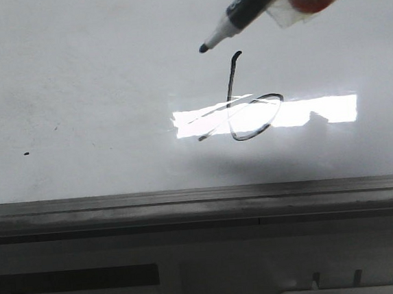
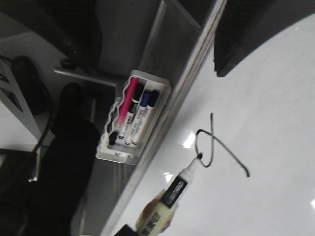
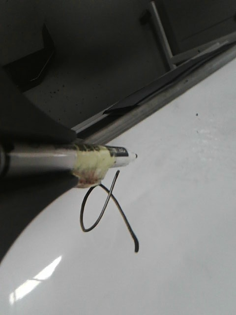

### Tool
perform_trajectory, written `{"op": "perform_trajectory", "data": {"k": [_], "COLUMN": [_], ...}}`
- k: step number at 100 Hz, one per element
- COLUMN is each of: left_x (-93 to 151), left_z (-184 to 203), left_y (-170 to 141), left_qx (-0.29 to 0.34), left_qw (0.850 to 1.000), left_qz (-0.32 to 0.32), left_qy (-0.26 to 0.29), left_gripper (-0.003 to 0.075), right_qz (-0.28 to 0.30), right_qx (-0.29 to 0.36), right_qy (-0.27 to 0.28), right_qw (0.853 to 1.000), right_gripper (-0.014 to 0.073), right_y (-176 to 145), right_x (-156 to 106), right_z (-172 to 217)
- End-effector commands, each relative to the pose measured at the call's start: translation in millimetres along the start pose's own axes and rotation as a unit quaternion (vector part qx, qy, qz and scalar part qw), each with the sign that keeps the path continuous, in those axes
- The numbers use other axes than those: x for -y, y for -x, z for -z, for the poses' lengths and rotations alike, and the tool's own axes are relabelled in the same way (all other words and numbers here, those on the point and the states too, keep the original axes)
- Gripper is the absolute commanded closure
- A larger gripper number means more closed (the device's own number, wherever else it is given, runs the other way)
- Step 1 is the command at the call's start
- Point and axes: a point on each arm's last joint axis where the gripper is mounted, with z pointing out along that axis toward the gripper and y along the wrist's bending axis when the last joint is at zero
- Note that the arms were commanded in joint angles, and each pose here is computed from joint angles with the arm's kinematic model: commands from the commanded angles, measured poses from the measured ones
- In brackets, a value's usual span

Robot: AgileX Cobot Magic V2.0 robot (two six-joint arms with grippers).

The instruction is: Write number 6 on whiteboard

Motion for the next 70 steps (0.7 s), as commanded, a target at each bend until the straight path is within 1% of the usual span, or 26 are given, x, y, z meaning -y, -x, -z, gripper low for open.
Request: {"op": "perform_trajectory", "data": {"k": [1,16,31,44,49,60,70], "left_x": [-8,-19,-21,-21,-23,-25,-26], "left_z": [-6,-20,-30,-43,-47,-51,-51], "left_y": [21,31,40,45,45,46,46], "left_qx": [0.027,0.014,0.017,0.018,0.019,0.021,0.02], "left_qw": [0.999,0.997,0.992,0.991,0.992,0.993,0.993], "left_qz": [-0.023,-0.062,-0.103,-0.11,-0.109,-0.106,-0.109], "left_qy": [-0.024,-0.051,-0.068,-0.071,-0.065,-0.054,-0.051], "left_gripper": [0.0269,0.0269,0.0269,0.0285,0.0309,0.0377,0.0386], "right_qz": [0.044,0.056,0.062,0.064,0.064,0.066,0.067], "right_qx": [0.051,0.071,0.11,0.121,0.112,0.071,0.046], "right_qy": [-0.002,0.014,0.011,0.01,0.012,0.021,0.026], "right_qw": [0.998,0.996,0.992,0.991,0.992,0.995,0.996], "right_gripper": [0.0639,0.0639,0.0639,0.0639,0.0639,0.0639,0.0639], "right_y": [17,23,31,33,32,25,21], "right_x": [-2,-10,-11,-12,-12,-13,-14], "right_z": [3,-3,-5,-5,-5,-10,-13]}}
